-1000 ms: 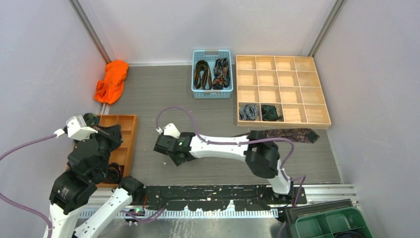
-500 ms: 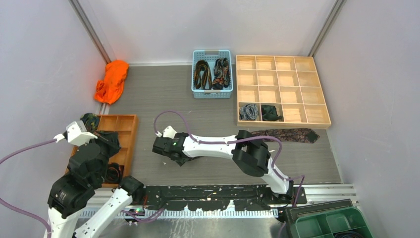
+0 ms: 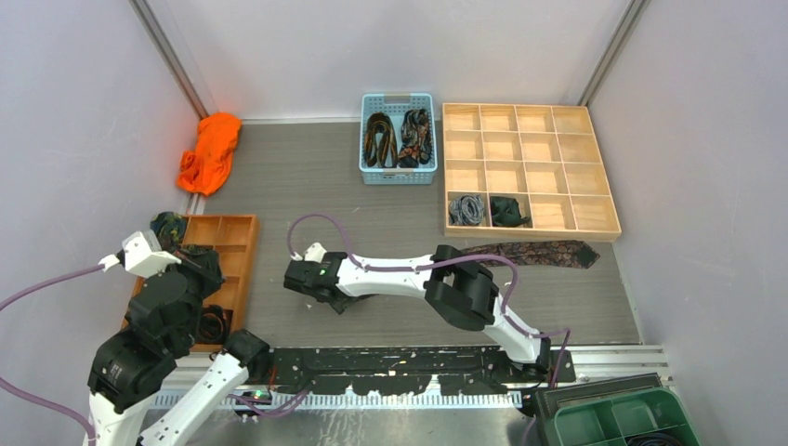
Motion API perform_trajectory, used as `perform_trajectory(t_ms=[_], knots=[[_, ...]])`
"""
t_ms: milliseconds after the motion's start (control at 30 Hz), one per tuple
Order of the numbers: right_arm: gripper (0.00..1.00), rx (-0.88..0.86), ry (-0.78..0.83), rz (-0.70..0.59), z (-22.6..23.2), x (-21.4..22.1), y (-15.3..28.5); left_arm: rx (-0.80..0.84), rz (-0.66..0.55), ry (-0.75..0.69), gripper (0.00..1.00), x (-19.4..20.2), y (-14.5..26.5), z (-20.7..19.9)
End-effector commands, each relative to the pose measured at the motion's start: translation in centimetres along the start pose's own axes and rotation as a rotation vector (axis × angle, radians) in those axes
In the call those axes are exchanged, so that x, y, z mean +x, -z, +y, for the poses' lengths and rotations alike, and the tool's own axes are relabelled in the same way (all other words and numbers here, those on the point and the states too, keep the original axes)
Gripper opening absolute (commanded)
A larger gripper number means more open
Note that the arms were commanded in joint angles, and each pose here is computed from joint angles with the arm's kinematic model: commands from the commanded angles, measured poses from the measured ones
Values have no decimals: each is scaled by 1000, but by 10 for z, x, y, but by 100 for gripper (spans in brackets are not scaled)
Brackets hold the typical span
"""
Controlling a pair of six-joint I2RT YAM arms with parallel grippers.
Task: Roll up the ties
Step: Roll the tie at the center of the board.
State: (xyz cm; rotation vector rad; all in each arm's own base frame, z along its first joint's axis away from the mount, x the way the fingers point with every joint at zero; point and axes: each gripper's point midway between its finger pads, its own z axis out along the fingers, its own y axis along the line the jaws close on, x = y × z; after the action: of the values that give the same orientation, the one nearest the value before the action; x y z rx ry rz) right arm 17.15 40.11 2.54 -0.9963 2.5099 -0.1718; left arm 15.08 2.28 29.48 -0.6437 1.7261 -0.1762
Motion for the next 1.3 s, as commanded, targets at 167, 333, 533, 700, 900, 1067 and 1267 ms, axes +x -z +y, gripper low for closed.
perform_trajectory(t_ms=[167,333,533,700,900,1067,1267], knots=[[25,-22,-115,-19,2,-13,2,10,-18,-26,0,-3,-5,-5],[22,-129,-196,-126,5,-39,24,37,-12,-39,0,-3,-8,-15],[20,-382,-268,-267,16,-66,60,66,-12,-40,0,-7,-10,-26],[20,-539,-291,-330,20,-74,78,86,-19,-37,0,-14,-11,-35],[20,-815,-373,-349,31,-79,85,115,-8,-43,0,-15,-16,-50],[20,-967,-447,-376,26,-82,76,122,8,-60,0,-11,-24,-59],[20,-1064,-550,-395,8,-82,66,134,37,-76,0,-2,-34,-71]])
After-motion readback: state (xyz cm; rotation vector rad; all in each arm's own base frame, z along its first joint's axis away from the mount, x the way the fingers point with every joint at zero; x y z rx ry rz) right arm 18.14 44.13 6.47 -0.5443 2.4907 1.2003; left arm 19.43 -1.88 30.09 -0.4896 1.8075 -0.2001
